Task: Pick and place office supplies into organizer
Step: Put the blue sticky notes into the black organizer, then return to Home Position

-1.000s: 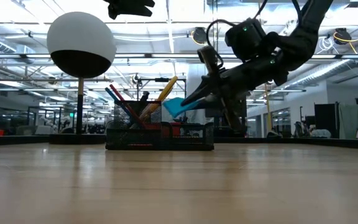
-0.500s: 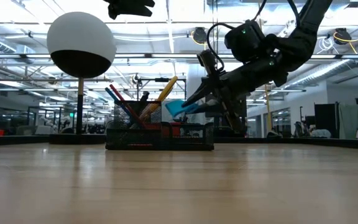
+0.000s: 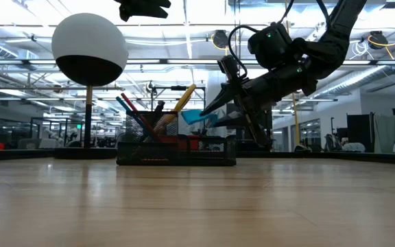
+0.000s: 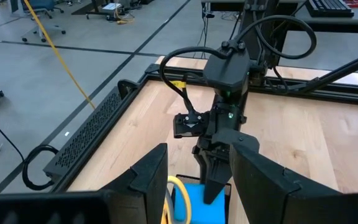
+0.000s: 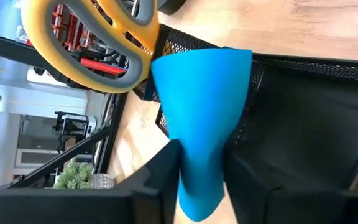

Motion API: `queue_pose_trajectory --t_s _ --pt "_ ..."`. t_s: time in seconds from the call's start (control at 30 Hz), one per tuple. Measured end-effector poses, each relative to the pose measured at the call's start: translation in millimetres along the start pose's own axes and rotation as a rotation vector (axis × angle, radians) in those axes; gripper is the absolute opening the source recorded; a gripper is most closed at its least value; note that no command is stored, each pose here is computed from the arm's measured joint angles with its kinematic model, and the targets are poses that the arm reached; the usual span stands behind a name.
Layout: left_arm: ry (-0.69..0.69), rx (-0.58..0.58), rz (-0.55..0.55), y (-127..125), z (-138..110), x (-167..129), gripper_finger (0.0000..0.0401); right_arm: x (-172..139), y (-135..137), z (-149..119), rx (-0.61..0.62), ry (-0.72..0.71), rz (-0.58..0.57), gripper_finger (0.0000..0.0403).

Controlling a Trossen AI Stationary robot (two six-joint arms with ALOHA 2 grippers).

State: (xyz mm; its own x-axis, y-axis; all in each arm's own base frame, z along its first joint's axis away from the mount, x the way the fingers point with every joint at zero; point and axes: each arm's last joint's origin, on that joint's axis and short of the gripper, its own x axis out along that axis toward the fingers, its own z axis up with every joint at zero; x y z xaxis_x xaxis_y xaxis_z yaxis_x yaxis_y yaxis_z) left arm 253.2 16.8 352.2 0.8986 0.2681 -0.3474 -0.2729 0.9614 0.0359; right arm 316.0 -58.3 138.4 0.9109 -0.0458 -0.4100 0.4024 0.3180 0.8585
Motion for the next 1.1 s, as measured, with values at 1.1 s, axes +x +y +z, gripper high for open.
queue_pose_trajectory --t_s 1.1 --pt "0.003 0.026 -0.019 -0.6 -0.2 0.1 0.0170 -40.0 3.8 26.4 0.036 0.153 -0.082 0.0254"
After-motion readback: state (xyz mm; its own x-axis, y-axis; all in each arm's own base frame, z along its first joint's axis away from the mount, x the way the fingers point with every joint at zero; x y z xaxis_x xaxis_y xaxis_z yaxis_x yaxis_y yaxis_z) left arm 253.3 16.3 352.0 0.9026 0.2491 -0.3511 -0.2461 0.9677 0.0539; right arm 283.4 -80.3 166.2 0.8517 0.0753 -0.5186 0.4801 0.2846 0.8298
